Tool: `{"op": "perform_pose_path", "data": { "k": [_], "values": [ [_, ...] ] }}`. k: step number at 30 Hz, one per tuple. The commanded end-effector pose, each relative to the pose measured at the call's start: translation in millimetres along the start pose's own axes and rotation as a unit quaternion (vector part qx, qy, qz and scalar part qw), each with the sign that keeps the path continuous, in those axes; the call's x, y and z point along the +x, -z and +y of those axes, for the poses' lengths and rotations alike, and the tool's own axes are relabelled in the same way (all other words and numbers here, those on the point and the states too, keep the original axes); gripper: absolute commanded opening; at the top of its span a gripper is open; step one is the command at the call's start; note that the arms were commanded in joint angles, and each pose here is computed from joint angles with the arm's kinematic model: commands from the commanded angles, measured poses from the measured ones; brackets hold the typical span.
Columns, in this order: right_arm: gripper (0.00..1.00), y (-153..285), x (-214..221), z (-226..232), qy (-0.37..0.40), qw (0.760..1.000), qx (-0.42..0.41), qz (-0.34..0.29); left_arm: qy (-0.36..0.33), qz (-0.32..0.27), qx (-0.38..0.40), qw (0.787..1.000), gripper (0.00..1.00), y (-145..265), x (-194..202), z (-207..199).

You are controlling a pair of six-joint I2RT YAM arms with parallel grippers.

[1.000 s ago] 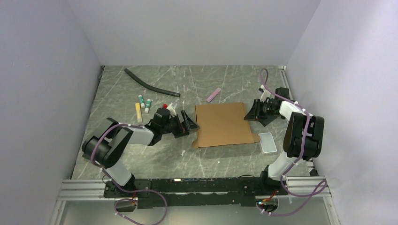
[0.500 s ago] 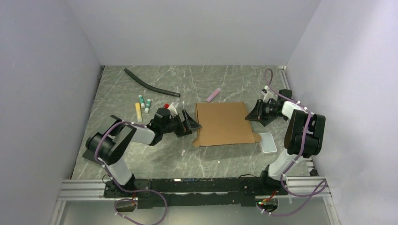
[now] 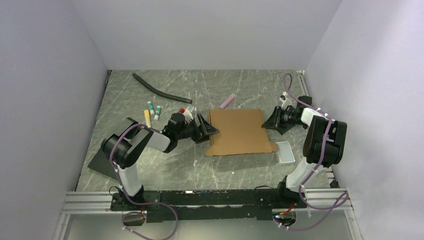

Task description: Fold the paper box

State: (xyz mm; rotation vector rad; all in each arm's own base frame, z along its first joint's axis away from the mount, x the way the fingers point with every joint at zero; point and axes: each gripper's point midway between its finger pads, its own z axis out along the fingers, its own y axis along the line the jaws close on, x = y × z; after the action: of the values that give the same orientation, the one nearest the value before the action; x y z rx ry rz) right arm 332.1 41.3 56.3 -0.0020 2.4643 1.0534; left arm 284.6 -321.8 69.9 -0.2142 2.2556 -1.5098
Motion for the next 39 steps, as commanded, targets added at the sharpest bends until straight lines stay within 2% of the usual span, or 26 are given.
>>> {"op": "perform_pose_path", "data": {
  "k": [1,2,8,10,12,16,18,21,23,25,28,29,30,31,39],
  "values": [
    [0.14,-1.2,20.1,-43.2,0.002,0.996,0.084,0.036,-0.003,0.008,0.050,0.999,0.87,-15.4,-7.9,-33.1],
    [0.14,-0.9,19.5,-42.5,0.003,0.996,0.084,0.035,-0.001,0.010,0.051,0.999,0.84,-18.0,-8.4,-35.2],
    [0.20,3.7,10.6,-32.7,0.018,0.997,0.071,0.022,0.022,-0.005,0.042,0.999,0.52,-19.4,-13.4,-37.9],
    [0.25,8.7,3.0,-25.1,0.034,0.997,0.064,0.011,0.026,-0.013,0.035,0.999,0.48,-16.6,-16.6,-40.5],
    [0.38,17.7,-6.8,-15.1,0.058,0.997,0.059,-0.004,0.033,-0.023,0.023,0.999,0.44,-13.0,-21.3,-42.8],
    [0.70,47.8,-30.2,15.4,0.149,0.985,0.065,-0.050,0.058,-0.043,0.002,0.997,0.44,-1.4,-33.7,-49.4],
    [0.79,65.1,-39.8,35.7,0.207,0.973,0.069,-0.076,0.075,-0.051,-0.010,0.996,0.44,6.4,-42.1,-53.7],
    [0.88,89.9,-42.6,85.7,0.331,0.937,0.040,-0.103,0.109,-0.055,-0.040,0.992,0.44,15.6,-50.6,-53.1],
    [0.97,96.1,-29.2,124.1,0.432,0.896,-0.004,-0.101,0.146,-0.052,-0.075,0.985,0.43,20.9,-51.5,-47.4],
    [1.00,93.7,-4.4,157.0,0.548,0.831,-0.040,-0.085,0.170,-0.052,-0.100,0.979,0.43,25.0,-54.3,-46.5],
    [1.00,81.7,24.2,189.5,0.692,0.714,-0.061,-0.089,0.197,-0.047,-0.126,0.971,0.44,28.8,-57.7,-49.1],
    [1.00,76.5,26.9,195.9,0.721,0.683,-0.060,-0.102,0.204,-0.044,-0.129,0.969,0.44,29.3,-58.5,-51.0],
    [1.00,71.7,27.3,199.7,0.737,0.664,-0.055,-0.112,0.215,-0.038,-0.134,0.967,0.44,29.9,-58.1,-51.6],
    [1.00,66.3,28.0,201.7,0.746,0.654,-0.057,-0.114,0.222,-0.033,-0.135,0.965,0.45,30.0,-57.5,-53.3],
    [1.00,22.3,20.3,192.8,0.779,0.621,-0.016,-0.088,0.265,-0.024,-0.133,0.955,0.44,28.1,-61.0,-63.8]
  ]
}}
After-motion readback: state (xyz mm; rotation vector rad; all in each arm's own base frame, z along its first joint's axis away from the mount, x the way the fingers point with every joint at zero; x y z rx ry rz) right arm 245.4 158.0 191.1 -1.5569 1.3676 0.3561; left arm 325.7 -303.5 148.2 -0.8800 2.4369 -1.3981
